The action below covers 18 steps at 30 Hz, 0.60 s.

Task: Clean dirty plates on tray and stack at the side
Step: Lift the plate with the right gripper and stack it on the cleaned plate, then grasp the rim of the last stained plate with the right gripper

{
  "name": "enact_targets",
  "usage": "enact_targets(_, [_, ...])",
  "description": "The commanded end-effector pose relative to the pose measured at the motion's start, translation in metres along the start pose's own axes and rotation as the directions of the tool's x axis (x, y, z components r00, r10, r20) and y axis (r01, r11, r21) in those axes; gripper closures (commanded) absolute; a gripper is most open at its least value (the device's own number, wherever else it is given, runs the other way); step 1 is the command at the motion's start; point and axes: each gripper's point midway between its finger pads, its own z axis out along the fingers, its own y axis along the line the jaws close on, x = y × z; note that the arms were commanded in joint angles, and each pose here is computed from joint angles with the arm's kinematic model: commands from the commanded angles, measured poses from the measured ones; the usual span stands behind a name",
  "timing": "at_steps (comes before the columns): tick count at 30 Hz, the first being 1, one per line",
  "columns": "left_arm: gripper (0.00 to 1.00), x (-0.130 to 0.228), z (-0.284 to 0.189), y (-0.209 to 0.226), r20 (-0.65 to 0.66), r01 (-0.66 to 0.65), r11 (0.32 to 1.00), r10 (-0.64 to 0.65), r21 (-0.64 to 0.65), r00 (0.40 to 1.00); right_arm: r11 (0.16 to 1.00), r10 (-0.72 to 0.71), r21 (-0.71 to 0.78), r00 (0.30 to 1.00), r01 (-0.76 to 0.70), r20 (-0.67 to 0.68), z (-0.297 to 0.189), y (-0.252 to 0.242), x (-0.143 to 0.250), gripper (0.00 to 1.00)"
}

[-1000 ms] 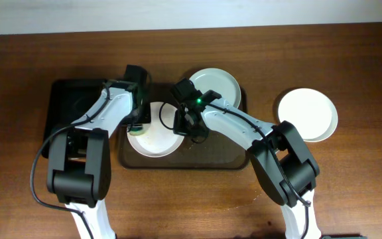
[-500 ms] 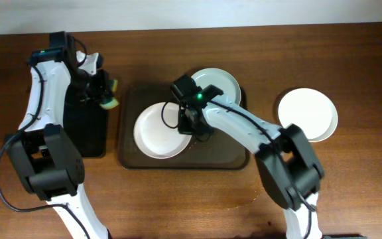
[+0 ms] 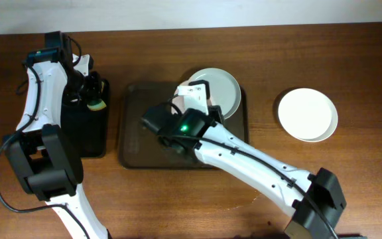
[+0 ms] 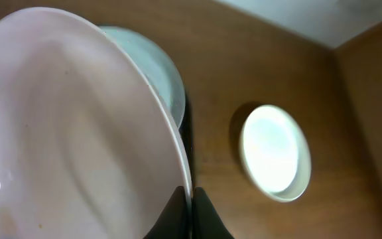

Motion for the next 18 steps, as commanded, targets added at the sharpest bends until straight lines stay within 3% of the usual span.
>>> enact_targets(1, [0.99,-0.007,-0.010,0.000,0.033,0.001,1.000,-0.001,-0.007,0.999,0.987,0.121,-0.091,0.987,-0.131,-0.104,0.001,-0.006,0.002,0.96])
enact_targets(4, [0.99,-0.007,-0.010,0.000,0.033,0.001,1.000,-0.001,-0.008,0.999,0.928,0.305,-0.145,0.922,-0.344,-0.237,0.013,-0.057,-0.010,0.96])
enact_targets(6, [0.99,-0.004,-0.010,0.000,0.021,0.003,1.000,-0.003,-0.008,1.000,0.846,0.461,-0.111,0.820,-0.522,-0.338,0.041,-0.126,-0.014,0.96])
enact_targets(10, [0.99,-0.004,-0.010,0.000,0.021,0.003,1.000,-0.003,-0.008,1.000,0.729,0.668,0.190,0.624,-0.657,-0.406,0.109,-0.251,0.034,0.96])
enact_targets(12, [0.99,-0.004,-0.010,0.000,0.021,0.003,1.000,-0.003,-0.007,1.000,0.650,0.758,0.383,0.521,-0.657,-0.393,0.131,-0.313,0.086,0.96])
enact_targets(15, [0.99,-0.005,-0.009,0.000,0.024,0.003,1.000,-0.003,-0.008,1.000,0.657,0.752,0.426,0.494,-0.622,-0.436,0.168,-0.320,0.135,0.96])
enact_targets(18, [0.99,-0.005,-0.009,0.000,0.024,0.003,1.000,-0.002,-0.008,1.000,0.663,0.734,0.349,0.485,-0.662,-0.475,0.214,-0.280,0.162,0.96])
